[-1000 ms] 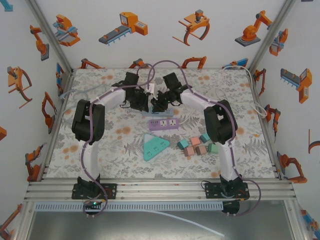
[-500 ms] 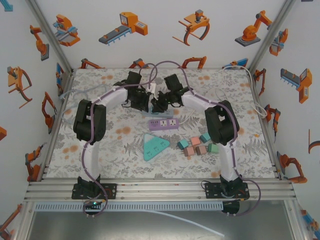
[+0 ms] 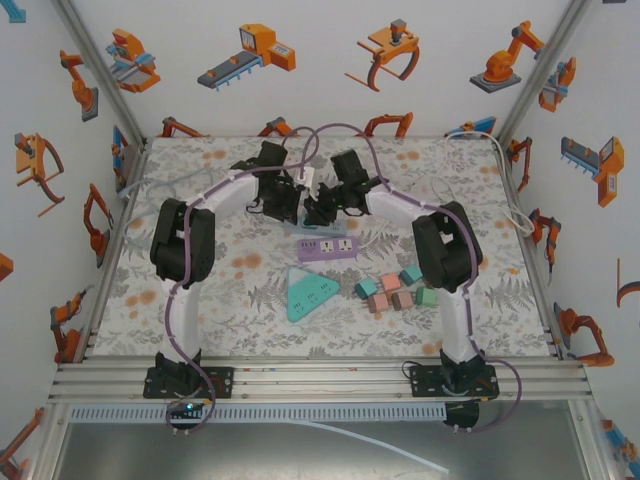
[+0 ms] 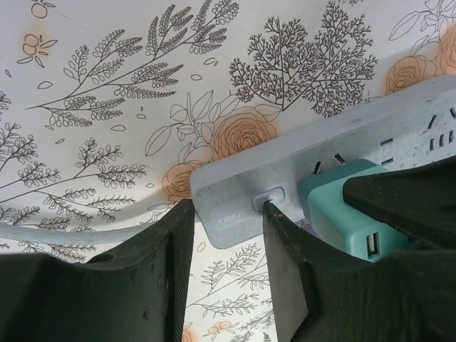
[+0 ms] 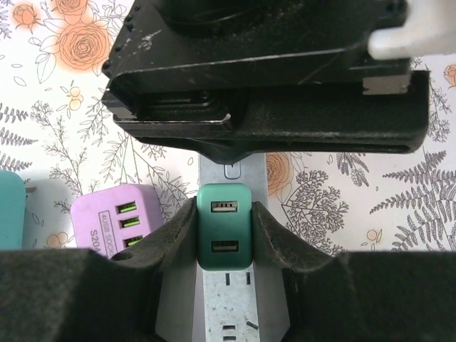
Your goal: Pull the plug off the socket
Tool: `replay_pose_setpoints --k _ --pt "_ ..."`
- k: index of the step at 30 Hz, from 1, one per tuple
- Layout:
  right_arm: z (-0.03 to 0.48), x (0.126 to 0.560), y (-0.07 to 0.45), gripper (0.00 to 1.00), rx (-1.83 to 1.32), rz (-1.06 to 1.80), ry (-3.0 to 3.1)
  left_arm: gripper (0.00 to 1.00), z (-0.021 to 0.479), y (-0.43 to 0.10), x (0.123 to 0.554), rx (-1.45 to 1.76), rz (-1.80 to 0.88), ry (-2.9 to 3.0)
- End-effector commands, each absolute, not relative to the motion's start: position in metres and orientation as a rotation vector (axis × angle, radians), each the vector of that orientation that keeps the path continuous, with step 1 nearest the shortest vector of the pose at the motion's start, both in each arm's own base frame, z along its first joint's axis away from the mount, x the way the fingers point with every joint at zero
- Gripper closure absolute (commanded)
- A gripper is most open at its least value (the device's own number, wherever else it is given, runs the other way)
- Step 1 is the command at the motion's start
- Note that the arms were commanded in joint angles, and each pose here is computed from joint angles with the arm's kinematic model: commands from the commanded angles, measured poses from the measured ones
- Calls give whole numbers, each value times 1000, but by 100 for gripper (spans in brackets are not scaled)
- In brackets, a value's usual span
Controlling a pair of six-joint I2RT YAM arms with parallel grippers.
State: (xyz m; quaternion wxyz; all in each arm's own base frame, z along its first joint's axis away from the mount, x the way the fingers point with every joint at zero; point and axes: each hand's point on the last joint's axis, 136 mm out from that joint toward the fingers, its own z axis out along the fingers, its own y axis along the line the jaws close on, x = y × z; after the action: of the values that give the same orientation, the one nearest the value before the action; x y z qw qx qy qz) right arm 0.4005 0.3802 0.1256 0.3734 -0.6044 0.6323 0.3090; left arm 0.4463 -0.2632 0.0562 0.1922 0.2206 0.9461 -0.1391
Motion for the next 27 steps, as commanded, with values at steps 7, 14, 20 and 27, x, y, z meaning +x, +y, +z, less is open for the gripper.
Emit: replay_pose_setpoints --k 7,14,20,27 --pt "255 384 388 92 -1518 722 1228 57 -48 -223 383 803 -109 2987" --pt "295 365 359 92 -1352 691 1313 57 -25 -231 395 739 -213 2910" --pt "332 362 300 92 -978 667 1560 55 41 -248 429 677 -340 2714" --pt "341 381 186 94 -341 743 1881 40 126 -265 447 651 -483 2456"
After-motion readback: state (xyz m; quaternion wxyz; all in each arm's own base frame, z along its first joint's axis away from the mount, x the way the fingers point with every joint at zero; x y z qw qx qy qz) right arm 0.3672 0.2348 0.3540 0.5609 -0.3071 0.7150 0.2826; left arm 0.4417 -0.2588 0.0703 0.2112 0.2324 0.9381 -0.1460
